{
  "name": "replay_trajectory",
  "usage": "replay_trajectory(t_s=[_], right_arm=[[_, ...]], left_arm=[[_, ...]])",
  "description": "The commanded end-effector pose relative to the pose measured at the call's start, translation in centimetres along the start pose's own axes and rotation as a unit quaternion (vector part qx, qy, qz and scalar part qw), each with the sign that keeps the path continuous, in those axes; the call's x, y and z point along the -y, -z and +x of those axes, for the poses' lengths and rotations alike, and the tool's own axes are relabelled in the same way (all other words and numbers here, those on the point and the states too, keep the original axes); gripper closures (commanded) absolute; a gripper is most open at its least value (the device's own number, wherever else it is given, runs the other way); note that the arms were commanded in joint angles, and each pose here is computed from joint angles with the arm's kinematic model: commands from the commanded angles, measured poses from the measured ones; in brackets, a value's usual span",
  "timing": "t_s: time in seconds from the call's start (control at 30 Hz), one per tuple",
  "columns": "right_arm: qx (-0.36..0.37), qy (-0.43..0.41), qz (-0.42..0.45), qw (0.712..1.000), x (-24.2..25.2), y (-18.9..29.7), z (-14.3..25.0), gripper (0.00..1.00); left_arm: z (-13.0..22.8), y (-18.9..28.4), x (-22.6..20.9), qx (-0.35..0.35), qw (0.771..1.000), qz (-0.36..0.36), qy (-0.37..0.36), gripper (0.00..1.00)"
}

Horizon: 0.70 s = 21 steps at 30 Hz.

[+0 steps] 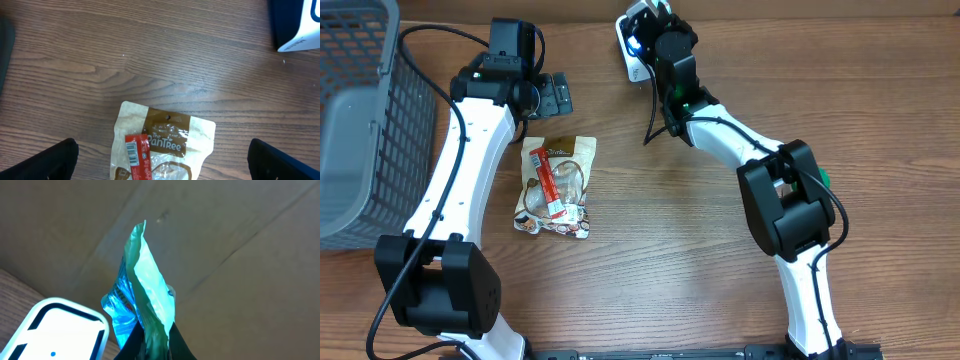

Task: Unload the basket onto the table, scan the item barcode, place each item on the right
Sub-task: 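Hold the teal pack in front of the white scanner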

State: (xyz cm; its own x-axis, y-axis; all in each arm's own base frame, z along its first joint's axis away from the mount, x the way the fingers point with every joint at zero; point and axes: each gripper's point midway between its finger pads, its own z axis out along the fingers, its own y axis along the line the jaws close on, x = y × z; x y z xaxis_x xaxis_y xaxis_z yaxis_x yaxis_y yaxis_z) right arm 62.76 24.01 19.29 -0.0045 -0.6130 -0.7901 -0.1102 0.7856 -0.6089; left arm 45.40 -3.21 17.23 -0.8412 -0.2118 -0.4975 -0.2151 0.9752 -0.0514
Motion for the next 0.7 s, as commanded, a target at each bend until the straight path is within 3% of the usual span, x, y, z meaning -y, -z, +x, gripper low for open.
replay_trajectory(t_s=[0.0,0.43,0.67], right_arm=[[-0.004,-0.007,0.000,1.000,-1.0,-0.4,0.8,0.96],[-0.028,-0.008,-0.044,0.999,-4.4,0.0,2.0,0.96],[-0.050,-0.047,-0.057,0.996,-5.2,0.2,2.9,0.96]], left_arm=[[-0.3,0.2,-0.1,0.006,1.000,-0.005,0.002,0.00],[-0.3,0.2,-0.1,0.006,1.000,-0.005,0.002,0.00],[-0.3,0.2,-0.1,0.006,1.000,-0.005,0.002,0.00]])
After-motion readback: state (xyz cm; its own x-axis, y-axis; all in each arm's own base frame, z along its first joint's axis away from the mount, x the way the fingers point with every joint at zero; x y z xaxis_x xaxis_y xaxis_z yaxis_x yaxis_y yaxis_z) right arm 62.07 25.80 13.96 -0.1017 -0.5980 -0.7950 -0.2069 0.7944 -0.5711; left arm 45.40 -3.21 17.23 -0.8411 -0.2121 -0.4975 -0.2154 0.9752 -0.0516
